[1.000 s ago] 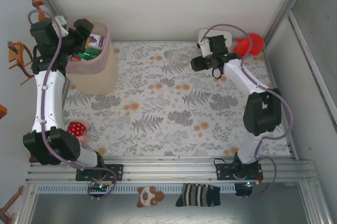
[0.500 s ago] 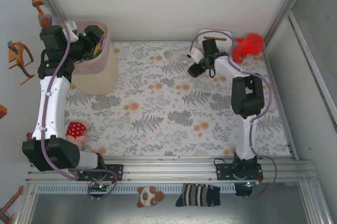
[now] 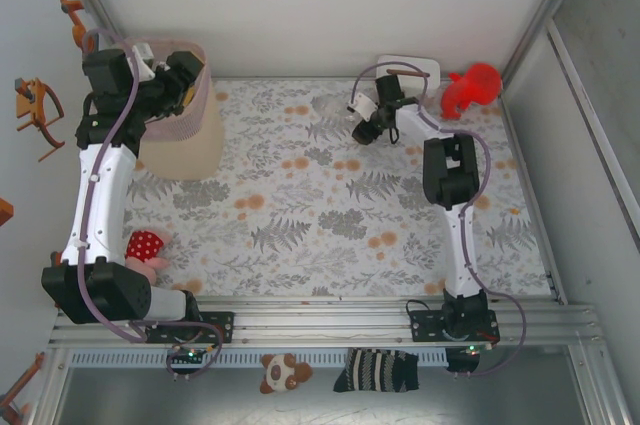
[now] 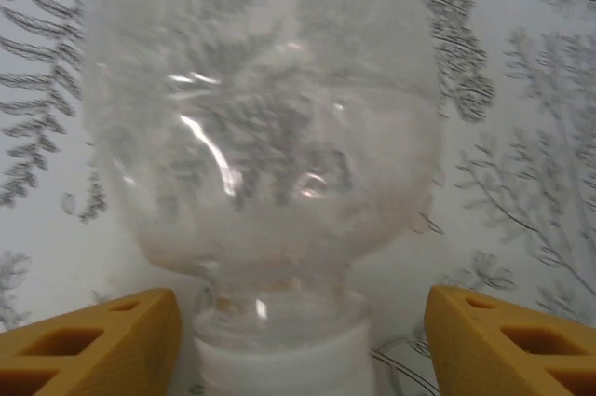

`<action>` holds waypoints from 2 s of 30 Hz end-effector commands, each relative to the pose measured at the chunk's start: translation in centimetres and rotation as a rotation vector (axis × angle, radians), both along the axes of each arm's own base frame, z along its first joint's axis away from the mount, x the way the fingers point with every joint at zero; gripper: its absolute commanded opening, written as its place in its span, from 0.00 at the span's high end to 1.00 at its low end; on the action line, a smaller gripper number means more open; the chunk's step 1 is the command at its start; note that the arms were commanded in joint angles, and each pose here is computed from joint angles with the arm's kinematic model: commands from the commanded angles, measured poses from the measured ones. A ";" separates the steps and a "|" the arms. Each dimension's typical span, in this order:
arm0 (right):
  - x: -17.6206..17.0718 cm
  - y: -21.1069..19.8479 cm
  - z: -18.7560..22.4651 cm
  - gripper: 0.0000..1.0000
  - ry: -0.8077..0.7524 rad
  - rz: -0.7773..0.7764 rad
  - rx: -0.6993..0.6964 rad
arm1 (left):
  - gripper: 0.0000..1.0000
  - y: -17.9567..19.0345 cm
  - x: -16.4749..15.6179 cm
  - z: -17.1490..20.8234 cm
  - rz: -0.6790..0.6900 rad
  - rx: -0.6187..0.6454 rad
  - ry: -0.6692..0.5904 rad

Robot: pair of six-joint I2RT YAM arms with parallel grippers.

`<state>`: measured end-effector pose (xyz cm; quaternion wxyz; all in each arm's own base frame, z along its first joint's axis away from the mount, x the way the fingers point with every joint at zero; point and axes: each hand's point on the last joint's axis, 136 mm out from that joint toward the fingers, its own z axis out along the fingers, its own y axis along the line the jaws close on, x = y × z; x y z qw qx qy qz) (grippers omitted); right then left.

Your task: Put the plastic bottles in the bin

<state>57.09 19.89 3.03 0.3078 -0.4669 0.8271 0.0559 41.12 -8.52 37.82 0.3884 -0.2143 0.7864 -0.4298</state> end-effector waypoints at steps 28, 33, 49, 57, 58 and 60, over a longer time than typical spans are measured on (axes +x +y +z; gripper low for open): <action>-7.7 0.2 12.3 0.74 -0.219 0.167 -0.095 | 0.25 -1.9 -5.7 6.4 -0.261 0.344 -0.309; -12.0 1.4 15.4 0.76 -0.320 0.293 -0.181 | 0.25 -3.5 -8.6 7.3 -0.386 0.432 -0.404; -25.1 7.4 26.6 0.85 -0.781 0.620 -0.404 | 0.26 -11.3 -16.4 0.9 -0.916 0.624 -0.376; -30.1 7.7 28.7 0.96 -0.981 0.760 -0.510 | 0.19 -15.8 -19.2 -2.4 -1.190 0.630 -0.361; -30.5 7.7 28.8 0.99 -1.001 0.777 -0.520 | 0.18 -16.4 -19.6 -2.7 -1.226 0.622 -0.365; -31.4 7.7 29.2 1.00 -1.038 0.811 -0.538 | 0.17 -17.5 -20.6 -3.1 -1.297 0.608 -0.375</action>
